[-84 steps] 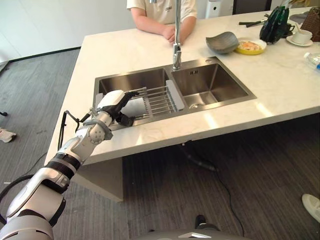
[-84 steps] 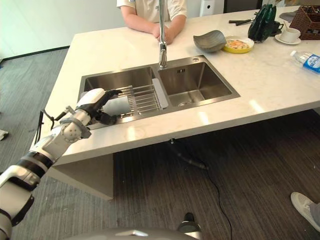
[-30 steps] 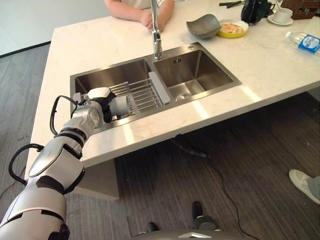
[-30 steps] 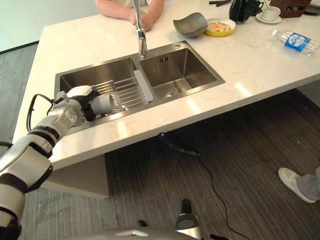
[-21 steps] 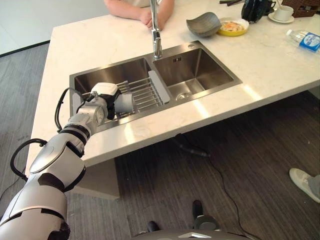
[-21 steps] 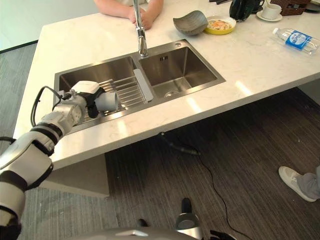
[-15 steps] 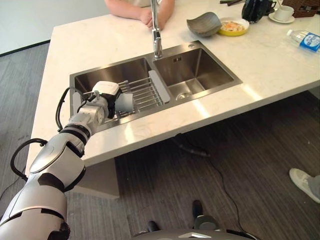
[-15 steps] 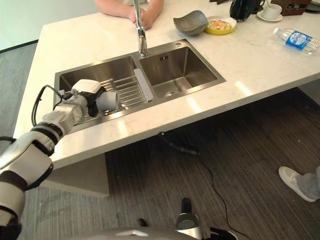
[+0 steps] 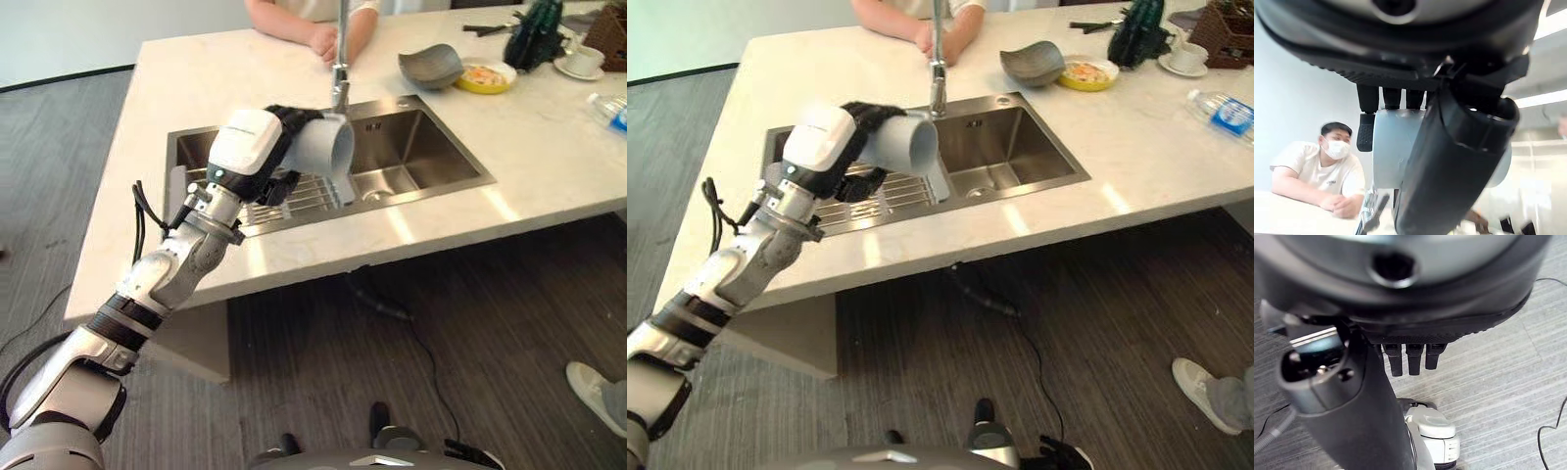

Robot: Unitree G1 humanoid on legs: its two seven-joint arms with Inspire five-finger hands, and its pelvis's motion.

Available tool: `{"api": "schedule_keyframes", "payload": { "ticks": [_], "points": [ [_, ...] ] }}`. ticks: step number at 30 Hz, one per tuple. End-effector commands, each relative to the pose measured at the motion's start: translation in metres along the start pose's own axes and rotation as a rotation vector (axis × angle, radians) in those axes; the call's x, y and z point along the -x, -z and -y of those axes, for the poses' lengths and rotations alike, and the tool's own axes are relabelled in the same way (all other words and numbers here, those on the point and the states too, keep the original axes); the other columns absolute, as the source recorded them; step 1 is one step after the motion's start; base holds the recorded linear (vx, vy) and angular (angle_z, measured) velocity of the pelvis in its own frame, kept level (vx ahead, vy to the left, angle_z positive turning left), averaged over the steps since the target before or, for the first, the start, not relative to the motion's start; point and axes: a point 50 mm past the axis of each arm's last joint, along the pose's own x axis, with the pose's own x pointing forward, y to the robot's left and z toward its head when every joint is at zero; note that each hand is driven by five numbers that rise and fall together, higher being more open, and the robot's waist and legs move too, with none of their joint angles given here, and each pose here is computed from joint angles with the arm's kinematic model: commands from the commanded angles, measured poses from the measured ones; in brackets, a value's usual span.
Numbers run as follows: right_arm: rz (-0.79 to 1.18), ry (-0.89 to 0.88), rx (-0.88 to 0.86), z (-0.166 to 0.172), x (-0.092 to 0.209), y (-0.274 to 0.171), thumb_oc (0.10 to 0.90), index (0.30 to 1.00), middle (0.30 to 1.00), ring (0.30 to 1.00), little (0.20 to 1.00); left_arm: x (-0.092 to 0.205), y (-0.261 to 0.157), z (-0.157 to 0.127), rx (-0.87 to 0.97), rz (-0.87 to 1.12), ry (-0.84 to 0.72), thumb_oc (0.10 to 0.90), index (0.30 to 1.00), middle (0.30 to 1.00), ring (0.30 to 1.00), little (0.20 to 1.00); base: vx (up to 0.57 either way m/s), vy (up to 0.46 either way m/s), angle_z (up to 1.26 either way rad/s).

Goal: Place the dishes in the dishwasher.

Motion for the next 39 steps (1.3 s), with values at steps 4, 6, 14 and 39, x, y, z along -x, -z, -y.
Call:
{"api": "schedule_keyframes", "payload": {
  "ticks": [4, 6, 14, 39],
  "points": [
    [0.014, -0.008, -0.065, -0.003, 0.000, -0.001, 0.800, 0.900, 0.900, 0.900, 0.900, -0.022, -0.005, -0.062, 0.530, -0.021, -0.486, 0.400, 0.300, 0.300, 0.300, 0.300, -0.09, 0.025, 0.55],
    [0.036, -0.037, -0.050, -0.009, -0.002, -0.010, 0.800, 0.900, 0.900, 0.900, 0.900, -0.016, -0.001, -0.053, 0.626, -0.053, -0.463, 0.400, 0.300, 0.300, 0.300, 0.300, -0.09, -0.030, 0.89],
    [0.093, -0.101, 0.030, -0.016, -0.001, -0.021, 0.800, 0.900, 0.900, 0.900, 0.900, 0.028, 0.039, -0.054, 0.475, -0.261, -0.392, 0.400, 0.300, 0.300, 0.300, 0.300, -0.20, -0.200, 0.97],
    [-0.034, 0.029, -0.014, 0.010, 0.002, 0.009, 0.800, 0.900, 0.900, 0.900, 0.900, 0.096, 0.043, -0.050, 0.486, -0.398, -0.372, 0.400, 0.300, 0.300, 0.300, 0.300, -0.14, 0.099, 1.04]
  ]
}}
